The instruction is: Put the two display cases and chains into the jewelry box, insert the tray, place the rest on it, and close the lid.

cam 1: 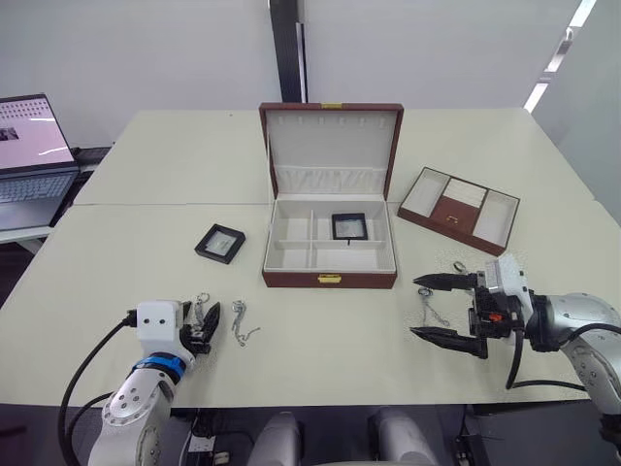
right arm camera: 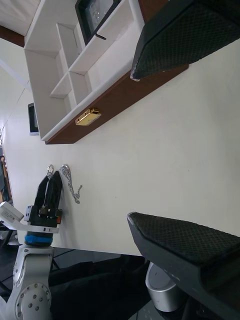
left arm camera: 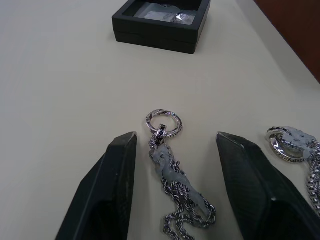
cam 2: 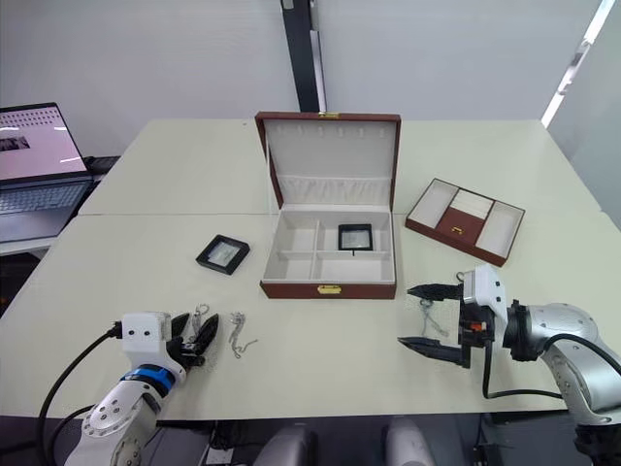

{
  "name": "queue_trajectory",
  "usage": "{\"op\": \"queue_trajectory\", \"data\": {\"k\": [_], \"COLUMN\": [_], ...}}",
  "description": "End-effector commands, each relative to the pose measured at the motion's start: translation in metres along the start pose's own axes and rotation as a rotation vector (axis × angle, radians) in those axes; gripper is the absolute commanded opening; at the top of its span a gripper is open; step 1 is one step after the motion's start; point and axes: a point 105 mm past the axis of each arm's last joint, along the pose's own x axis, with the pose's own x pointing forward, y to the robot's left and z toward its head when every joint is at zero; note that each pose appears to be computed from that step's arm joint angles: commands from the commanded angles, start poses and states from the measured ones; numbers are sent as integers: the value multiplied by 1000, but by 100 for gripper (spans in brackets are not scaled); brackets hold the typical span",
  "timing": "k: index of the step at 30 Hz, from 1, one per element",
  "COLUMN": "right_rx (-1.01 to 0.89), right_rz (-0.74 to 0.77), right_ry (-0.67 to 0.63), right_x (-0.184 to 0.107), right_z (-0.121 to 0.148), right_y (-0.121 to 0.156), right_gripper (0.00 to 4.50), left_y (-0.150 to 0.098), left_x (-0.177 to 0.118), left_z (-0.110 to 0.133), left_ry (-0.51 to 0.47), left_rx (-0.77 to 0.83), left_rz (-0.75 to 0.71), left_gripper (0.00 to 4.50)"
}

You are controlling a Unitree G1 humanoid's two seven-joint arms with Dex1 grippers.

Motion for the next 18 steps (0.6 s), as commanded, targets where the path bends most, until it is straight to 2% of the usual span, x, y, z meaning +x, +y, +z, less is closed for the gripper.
{"op": "queue_trajectory", "data": {"k": [1,6,8,12,18], "right_rx": [-63,-76,-78,-83,-93], "right_rz": [11,7,5,0,-16], "right_ry": [-19,-28,-29,-39,-64], "right_x": [-1,-2,-2,-1,-1], "right_z": [11,15,16,19,28], "right_y": [1,-2,-3,-5,-10], "right_gripper": [450,450,450,450,450], "left_y": [4,6,6,5,-13], "left_x": [-5,-5,-5,-2,2], "left_z": [-25,-24,-23,-3,52], "left_ry": [101,94,85,-2,-180], "left_rx": [-12,-12,-17,-50,-99], "left_rz": [20,40,48,57,-35], "left_gripper": [152,8,4,4,4]}}
